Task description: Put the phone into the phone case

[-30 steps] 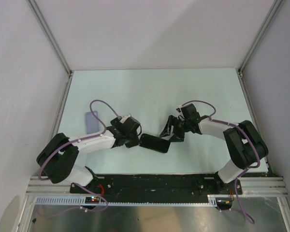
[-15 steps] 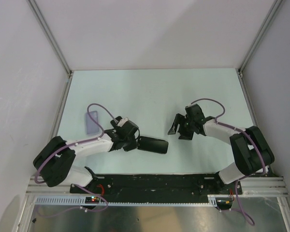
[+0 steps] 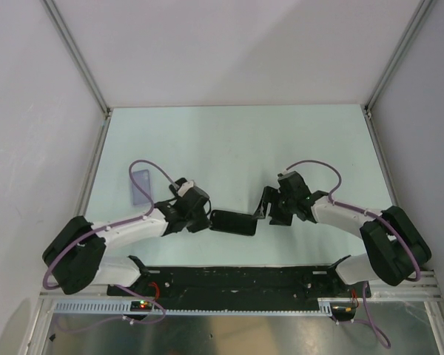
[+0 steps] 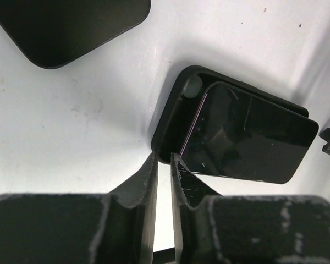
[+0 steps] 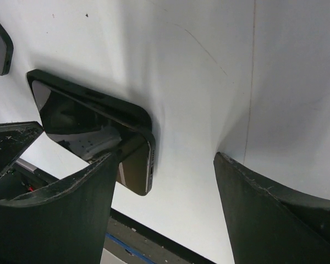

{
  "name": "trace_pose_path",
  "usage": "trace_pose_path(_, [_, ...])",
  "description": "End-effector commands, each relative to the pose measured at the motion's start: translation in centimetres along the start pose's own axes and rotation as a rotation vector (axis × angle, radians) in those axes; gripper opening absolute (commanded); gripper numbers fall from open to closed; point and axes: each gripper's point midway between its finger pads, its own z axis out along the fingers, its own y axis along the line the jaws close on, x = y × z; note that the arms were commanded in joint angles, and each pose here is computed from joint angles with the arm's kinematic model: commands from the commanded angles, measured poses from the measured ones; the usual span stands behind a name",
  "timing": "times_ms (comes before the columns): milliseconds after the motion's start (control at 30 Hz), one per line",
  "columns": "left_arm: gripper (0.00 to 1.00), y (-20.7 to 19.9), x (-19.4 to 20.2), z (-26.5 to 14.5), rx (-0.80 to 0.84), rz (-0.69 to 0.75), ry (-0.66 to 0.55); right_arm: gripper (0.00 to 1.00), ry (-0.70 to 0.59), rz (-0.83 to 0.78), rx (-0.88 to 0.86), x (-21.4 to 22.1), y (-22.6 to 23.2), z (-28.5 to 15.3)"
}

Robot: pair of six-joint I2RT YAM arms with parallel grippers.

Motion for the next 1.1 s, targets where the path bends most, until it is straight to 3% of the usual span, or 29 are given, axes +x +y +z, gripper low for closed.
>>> trace_pose_path(0, [0.20,-0.2,-0.4,-0.5,0.021,0.013,-0.036,0.76,-0.031,-0.012,-0.034,0.0,1.3,-0.1])
trace_pose_path(267, [0.25,-0.3,-1.7,-1.7,0.038,0.050,-0.099,0.72,-0.028,-0.044,-0.028,1.3,2.2,0.0])
trace_pose_path(433, [0.36,-1.6,-2.9,-2.2,0.038,0.202,-0.107,0.68,-0.031,-0.048,0.005,1.8,1.7,0.1])
trace_pose_path(567, [0.42,-2.9,-2.7,-1.4,0.043,0.318,-0.046,0.65,-0.032,-0.061,0.023,2.3,1.7,0.2])
trace_pose_path(1067, [0.41,-2.5,-1.4,0.1,0.012,0.437,0.067,0.55,-0.053,-0.096,0.037,3.1,2.2,0.3])
